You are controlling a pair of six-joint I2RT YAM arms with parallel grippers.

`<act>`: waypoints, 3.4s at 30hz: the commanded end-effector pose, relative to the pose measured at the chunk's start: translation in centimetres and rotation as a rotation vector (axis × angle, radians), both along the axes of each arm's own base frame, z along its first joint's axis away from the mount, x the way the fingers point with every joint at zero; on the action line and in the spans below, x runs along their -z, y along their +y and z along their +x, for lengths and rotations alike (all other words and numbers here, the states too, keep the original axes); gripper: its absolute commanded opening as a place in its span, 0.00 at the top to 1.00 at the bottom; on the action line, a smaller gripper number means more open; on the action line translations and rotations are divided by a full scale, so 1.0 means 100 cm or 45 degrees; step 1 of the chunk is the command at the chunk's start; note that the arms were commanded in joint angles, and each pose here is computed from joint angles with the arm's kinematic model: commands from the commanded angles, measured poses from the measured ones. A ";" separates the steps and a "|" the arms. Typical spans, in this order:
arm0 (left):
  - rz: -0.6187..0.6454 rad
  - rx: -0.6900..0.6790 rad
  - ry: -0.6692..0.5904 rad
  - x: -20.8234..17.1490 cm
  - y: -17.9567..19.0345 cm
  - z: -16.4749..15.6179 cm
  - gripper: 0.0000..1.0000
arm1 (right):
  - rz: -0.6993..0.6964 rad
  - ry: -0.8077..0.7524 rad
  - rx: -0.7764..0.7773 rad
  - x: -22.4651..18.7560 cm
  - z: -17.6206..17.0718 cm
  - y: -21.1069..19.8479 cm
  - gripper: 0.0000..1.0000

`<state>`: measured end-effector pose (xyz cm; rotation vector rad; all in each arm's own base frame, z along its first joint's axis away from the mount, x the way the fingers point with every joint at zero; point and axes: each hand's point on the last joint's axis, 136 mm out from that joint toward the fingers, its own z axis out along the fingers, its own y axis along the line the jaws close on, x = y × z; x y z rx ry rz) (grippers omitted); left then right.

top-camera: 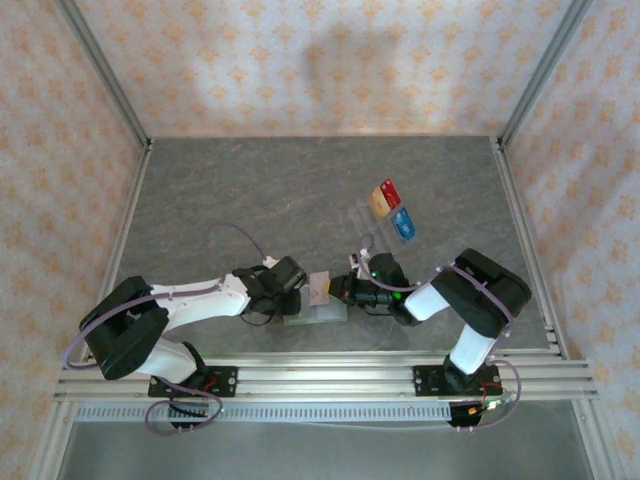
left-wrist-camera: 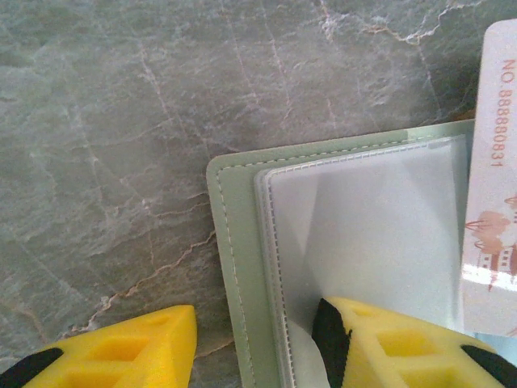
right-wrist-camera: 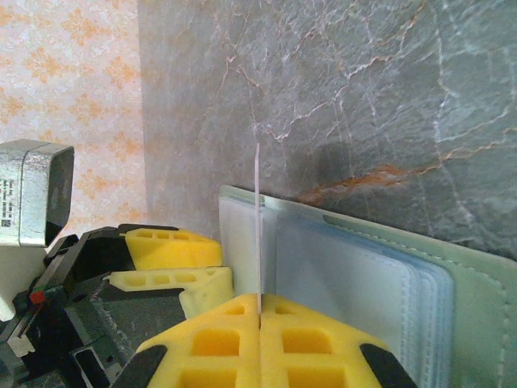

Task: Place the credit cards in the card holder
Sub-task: Insert the credit card into the card slot.

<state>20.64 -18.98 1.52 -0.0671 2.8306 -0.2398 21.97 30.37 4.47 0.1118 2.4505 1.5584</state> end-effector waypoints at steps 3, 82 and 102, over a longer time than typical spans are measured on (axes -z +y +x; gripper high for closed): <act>0.164 -0.017 0.141 0.030 0.032 -0.029 0.54 | 0.047 -0.032 -0.024 -0.008 -0.001 0.005 1.00; 0.175 -0.021 0.152 0.036 0.030 -0.030 0.54 | 0.030 0.148 -0.286 0.003 -0.042 0.010 1.00; 0.179 -0.020 0.154 0.036 0.032 -0.032 0.54 | -0.110 0.102 -0.253 0.013 -0.019 0.004 1.00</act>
